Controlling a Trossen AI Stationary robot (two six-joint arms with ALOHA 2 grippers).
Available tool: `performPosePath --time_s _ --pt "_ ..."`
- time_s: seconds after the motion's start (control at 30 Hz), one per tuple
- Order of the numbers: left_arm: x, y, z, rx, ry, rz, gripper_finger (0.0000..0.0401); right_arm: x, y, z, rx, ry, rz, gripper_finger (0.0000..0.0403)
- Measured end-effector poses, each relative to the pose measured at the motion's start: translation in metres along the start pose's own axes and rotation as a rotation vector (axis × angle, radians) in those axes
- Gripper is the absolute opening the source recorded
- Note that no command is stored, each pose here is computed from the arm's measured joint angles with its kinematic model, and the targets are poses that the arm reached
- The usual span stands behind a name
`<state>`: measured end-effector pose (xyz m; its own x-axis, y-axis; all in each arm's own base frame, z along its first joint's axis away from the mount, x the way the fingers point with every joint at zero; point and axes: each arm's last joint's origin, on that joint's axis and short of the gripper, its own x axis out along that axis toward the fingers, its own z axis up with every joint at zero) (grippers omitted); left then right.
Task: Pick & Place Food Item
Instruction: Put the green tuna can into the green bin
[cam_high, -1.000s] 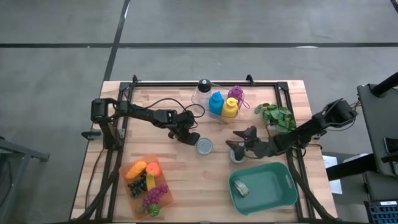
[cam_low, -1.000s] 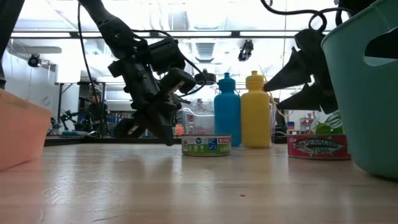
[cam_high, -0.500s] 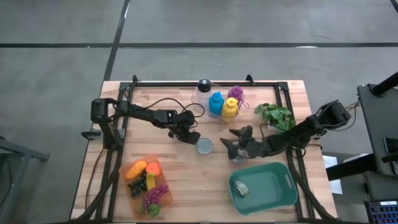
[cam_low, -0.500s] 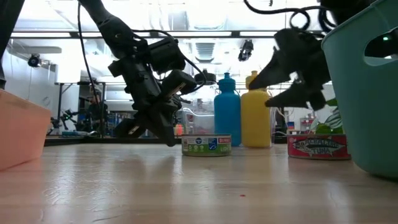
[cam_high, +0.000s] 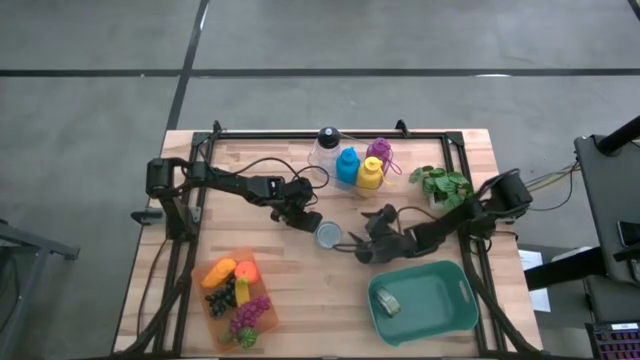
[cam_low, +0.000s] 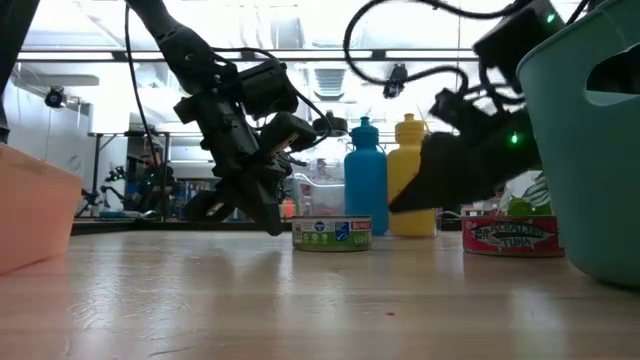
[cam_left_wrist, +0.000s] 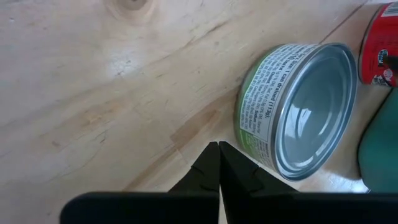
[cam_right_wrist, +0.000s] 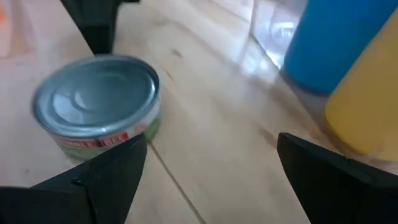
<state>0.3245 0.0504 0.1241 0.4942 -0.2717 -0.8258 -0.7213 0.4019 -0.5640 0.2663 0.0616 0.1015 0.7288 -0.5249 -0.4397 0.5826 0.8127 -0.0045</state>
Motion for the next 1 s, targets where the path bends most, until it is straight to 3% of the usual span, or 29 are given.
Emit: performPosePath --time_s 0.2,1.0 --pt "0.0 0.0 0.0 0.0 -0.003 0.002 0.0001 0.013 0.003 -0.012 0.013 0.034 -0.031 0.0358" --pt "0.0 -0.002 0.002 0.003 -0.029 -0.012 0.0001 0.027 -0.001 -0.005 0.051 0.064 -0.019 0.0358"
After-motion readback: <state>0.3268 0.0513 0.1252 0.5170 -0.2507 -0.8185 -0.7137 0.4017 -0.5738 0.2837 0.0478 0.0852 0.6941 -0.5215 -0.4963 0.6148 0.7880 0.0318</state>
